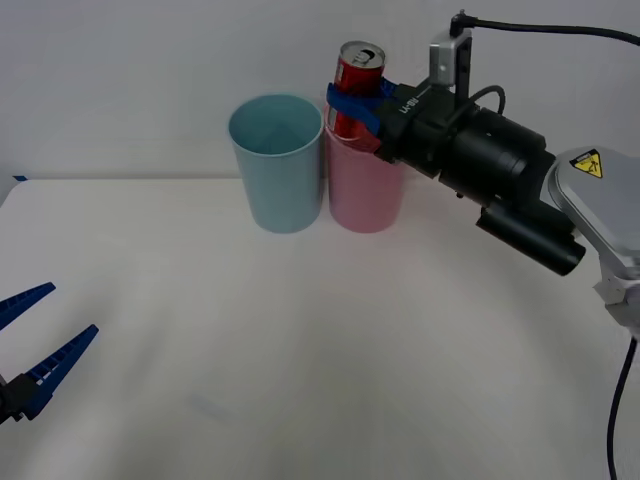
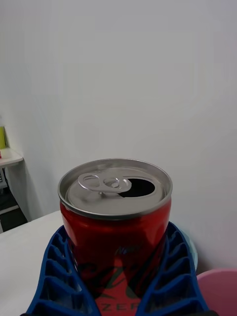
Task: Grasp the object on the table and drop it into the matching bin: aluminum can to the light blue bin, PET bottle to the pink bin.
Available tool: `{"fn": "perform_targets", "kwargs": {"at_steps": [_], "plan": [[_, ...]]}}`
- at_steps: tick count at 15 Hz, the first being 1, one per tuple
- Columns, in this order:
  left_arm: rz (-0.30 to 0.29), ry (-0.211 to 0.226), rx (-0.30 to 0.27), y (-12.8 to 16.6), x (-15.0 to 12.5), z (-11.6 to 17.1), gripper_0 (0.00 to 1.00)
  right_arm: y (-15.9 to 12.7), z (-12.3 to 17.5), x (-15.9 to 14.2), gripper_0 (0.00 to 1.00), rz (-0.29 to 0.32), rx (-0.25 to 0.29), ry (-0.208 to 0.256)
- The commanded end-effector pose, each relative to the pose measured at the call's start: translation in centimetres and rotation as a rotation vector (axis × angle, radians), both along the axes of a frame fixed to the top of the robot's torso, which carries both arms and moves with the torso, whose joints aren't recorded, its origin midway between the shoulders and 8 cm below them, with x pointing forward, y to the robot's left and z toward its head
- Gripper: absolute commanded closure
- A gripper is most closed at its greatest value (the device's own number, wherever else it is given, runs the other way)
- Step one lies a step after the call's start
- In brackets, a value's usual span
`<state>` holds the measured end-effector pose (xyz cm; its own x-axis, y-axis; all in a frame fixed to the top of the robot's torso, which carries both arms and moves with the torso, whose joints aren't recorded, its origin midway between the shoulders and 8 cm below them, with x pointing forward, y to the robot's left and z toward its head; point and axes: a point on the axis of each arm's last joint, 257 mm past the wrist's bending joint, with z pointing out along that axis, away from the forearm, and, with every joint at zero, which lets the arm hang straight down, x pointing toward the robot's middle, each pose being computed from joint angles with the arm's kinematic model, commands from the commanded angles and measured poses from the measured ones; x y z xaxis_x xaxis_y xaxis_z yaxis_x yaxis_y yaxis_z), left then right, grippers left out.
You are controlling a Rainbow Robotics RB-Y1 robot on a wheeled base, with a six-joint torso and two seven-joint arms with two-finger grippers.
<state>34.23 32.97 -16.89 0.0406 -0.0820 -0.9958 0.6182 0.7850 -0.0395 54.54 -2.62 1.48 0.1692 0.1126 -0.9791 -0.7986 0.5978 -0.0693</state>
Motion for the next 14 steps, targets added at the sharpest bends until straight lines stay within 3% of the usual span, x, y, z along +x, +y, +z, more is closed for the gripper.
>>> {"fn": "perform_targets", "kwargs": {"at_steps": [1, 10, 14], "plan": [[0.000, 0.000, 0.000, 0.0, 0.0, 0.0, 0.00, 1.6, 0.5, 2.3, 1.00, -0.004, -0.002, 0.015], [0.000, 0.000, 0.000, 0.0, 0.0, 0.0, 0.00, 6.7, 0.0, 8.2, 1.00, -0.045, -0.036, 0.067], [0.000, 0.000, 0.000, 0.0, 0.0, 0.0, 0.00, 8.5, -0.1, 9.4, 1.00, -0.088, -0.040, 0.060]]}}
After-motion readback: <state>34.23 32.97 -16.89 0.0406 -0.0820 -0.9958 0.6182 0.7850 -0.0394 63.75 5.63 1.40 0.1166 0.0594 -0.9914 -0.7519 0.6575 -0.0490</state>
